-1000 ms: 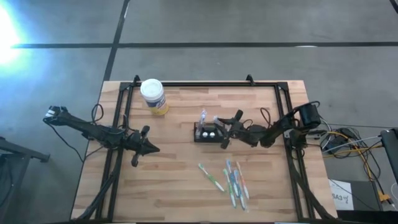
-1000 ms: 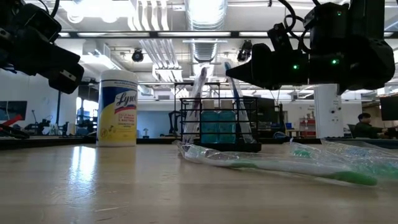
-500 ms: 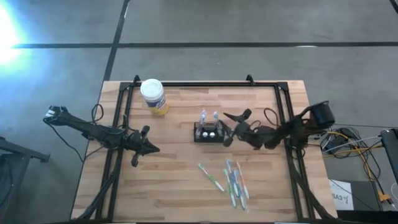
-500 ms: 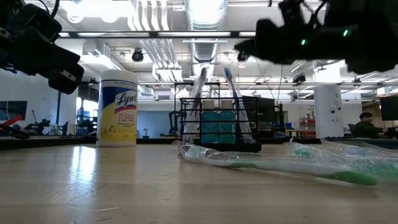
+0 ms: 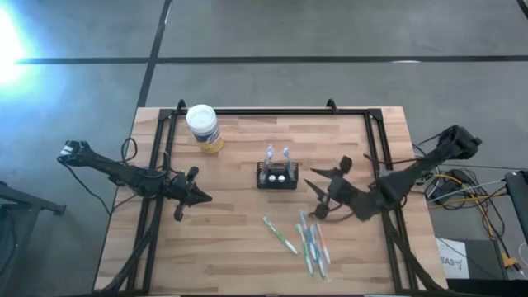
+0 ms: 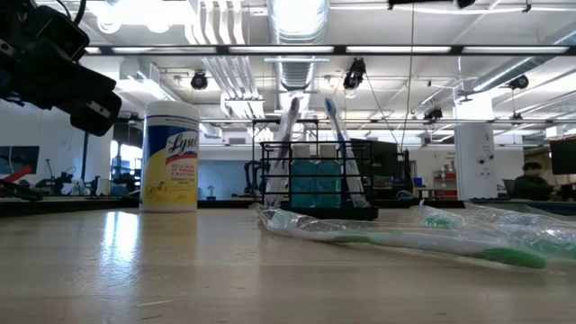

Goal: Pick & Place toothbrushing station
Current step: Put the left blue toothbrush into the wire organizer

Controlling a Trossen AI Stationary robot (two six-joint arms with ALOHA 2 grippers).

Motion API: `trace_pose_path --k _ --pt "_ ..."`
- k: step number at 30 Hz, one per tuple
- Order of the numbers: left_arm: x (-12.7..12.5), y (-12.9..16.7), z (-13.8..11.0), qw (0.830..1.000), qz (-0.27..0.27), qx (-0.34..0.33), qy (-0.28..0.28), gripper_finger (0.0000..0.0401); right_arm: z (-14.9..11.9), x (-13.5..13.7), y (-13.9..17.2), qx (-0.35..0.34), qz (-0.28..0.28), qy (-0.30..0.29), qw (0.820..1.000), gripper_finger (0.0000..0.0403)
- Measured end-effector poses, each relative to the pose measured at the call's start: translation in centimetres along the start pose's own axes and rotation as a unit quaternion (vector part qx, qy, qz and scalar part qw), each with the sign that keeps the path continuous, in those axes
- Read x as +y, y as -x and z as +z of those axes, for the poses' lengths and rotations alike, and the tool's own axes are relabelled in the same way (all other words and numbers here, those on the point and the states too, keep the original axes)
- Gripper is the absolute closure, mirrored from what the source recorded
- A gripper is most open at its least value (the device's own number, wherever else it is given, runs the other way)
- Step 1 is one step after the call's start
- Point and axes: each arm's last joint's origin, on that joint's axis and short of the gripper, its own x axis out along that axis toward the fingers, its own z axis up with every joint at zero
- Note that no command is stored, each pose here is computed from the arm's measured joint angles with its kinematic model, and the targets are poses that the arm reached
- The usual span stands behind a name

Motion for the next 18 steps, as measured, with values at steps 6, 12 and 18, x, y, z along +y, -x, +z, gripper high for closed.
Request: trace_pose_path --k 6,12,18 --pt "0.0 0.0 0.0 1.0 0.0 0.001 -0.001 0.0396 1.7 1.5 1.1 0.115 -0.012 -0.039 0.993 0.024" --pt "0.0 0.0 0.0 1.0 -0.001 0.001 0.011 0.0396 2.3 4.2 -0.5 0.244 -0.032 -0.101 0.964 0.0254" --pt "0.0 0.0 0.1 1.0 -0.001 0.0 0.009 0.0396 1.3 6.9 -3.4 0.355 -0.041 -0.14 0.923 0.027"
